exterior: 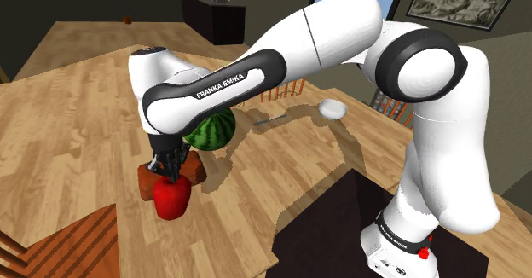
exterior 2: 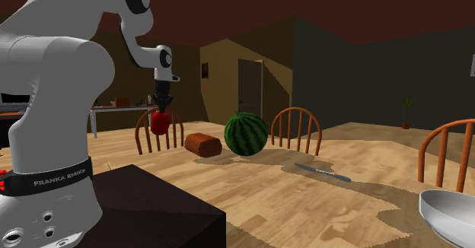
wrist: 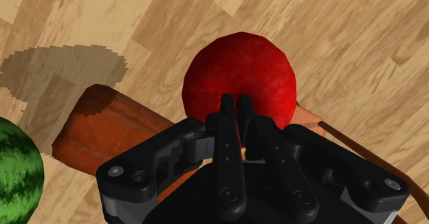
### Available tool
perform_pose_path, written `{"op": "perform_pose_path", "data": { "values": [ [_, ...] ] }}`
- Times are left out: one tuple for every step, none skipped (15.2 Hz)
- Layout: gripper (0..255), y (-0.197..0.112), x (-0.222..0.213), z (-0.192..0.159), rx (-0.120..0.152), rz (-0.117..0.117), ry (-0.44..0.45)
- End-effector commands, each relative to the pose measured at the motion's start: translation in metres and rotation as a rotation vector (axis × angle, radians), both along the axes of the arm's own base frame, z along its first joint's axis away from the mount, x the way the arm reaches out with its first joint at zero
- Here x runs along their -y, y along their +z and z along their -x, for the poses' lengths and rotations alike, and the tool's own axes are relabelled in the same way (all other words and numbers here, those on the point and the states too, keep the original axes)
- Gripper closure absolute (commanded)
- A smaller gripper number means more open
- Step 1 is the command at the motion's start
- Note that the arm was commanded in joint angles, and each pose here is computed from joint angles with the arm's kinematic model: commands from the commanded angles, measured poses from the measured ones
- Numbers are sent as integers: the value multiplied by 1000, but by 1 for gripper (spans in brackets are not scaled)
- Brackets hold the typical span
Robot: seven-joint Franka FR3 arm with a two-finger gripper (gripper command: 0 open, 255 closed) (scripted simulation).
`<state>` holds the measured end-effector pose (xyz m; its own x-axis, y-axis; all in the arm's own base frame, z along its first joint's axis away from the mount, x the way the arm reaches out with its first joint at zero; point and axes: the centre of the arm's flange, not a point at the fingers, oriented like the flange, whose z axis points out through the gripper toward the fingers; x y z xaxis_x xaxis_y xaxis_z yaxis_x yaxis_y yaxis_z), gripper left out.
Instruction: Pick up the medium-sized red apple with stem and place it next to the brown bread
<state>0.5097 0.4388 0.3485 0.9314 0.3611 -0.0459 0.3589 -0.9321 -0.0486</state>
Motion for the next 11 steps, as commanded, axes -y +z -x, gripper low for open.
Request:
{"op": "perform_pose_path", "data": {
  "values": [
    [255,-10,1,0,1,-1,0],
    [255,-16,1,0,1,-1,0],
    [255,-21,1,0,1,-1,0],
    [255,-26,1,0,1,-1,0],
    [255,-31,1,0,1,-1,0],
    [255,-37,1,0,1,-1,0],
    [255,-42,1,0,1,-1,0],
    [255,-47,1,0,1,-1,0],
    [255,-52,1,0,1,-1,0],
    [255,-58,1,0,1,-1,0],
    [255,-63,1,0,1,-1,0]
  ]
}}
